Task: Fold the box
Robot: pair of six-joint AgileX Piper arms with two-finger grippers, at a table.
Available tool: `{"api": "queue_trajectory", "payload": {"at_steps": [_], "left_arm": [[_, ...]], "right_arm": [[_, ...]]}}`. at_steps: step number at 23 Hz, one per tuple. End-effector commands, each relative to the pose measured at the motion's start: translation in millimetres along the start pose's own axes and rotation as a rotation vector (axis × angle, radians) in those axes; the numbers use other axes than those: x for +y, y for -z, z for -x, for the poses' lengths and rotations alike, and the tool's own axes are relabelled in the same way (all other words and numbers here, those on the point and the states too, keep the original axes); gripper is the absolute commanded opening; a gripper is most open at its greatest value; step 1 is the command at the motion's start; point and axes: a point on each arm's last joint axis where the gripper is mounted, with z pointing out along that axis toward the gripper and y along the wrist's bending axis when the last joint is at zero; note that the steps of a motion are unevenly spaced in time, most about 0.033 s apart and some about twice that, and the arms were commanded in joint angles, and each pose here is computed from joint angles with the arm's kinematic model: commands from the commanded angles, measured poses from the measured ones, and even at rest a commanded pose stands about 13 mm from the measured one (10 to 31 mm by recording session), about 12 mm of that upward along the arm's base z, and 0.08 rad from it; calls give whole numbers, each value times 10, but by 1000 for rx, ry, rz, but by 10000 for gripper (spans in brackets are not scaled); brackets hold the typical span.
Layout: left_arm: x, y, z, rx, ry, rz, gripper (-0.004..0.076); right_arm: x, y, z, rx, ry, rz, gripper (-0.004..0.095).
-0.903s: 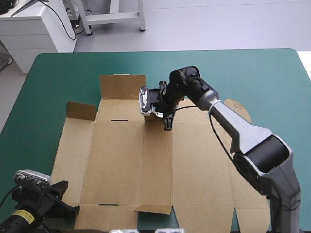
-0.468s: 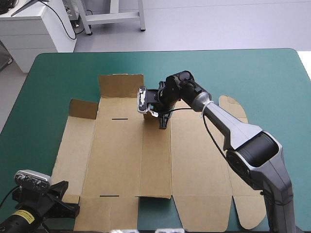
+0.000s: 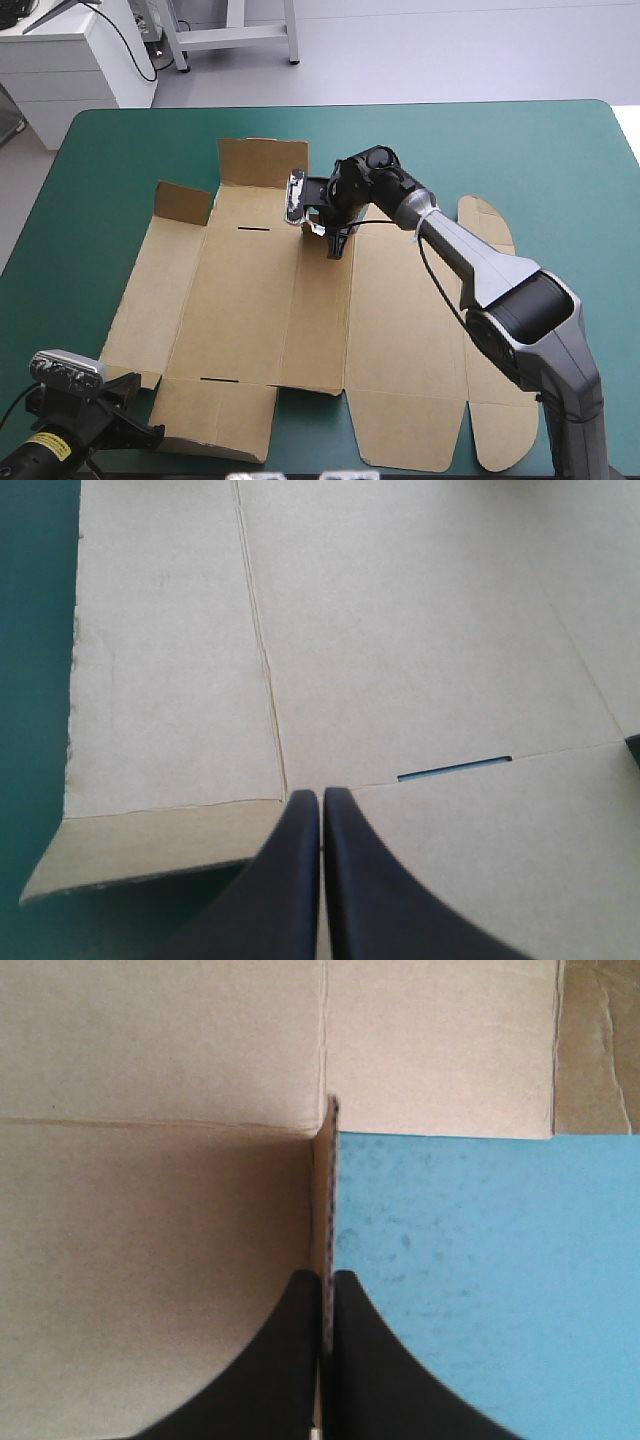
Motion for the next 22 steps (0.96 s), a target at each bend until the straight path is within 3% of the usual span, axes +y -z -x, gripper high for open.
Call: {"api": "queue_trajectory", "payload": {"at_steps": [1,3,10,14,17,19,22], "left_arm": [[-4,38,110,-72,15,-4,-8],[-4,38,110,-72,15,-4,-8],[-4,38,110,-72,15,-4,-8],[6,38,109,-71,7,7,-8],[7,38,109,-70,5,9,-8],[7,38,109,-70,5,9,-8],[7,38,109,-70,5,9,-8]], "right_arm": [[-140,370,106,-64,18,-126,22],[-144,370,102,-51,37,-136,67],[-164,374,126,-58,89,-171,365],[-196,562,140,-63,109,-222,375],[-232,945,132,-42,129,-312,375],[-221,1307,136,-73,49,-369,375],[-175,1682,13,-4,-124,-417,375]]}}
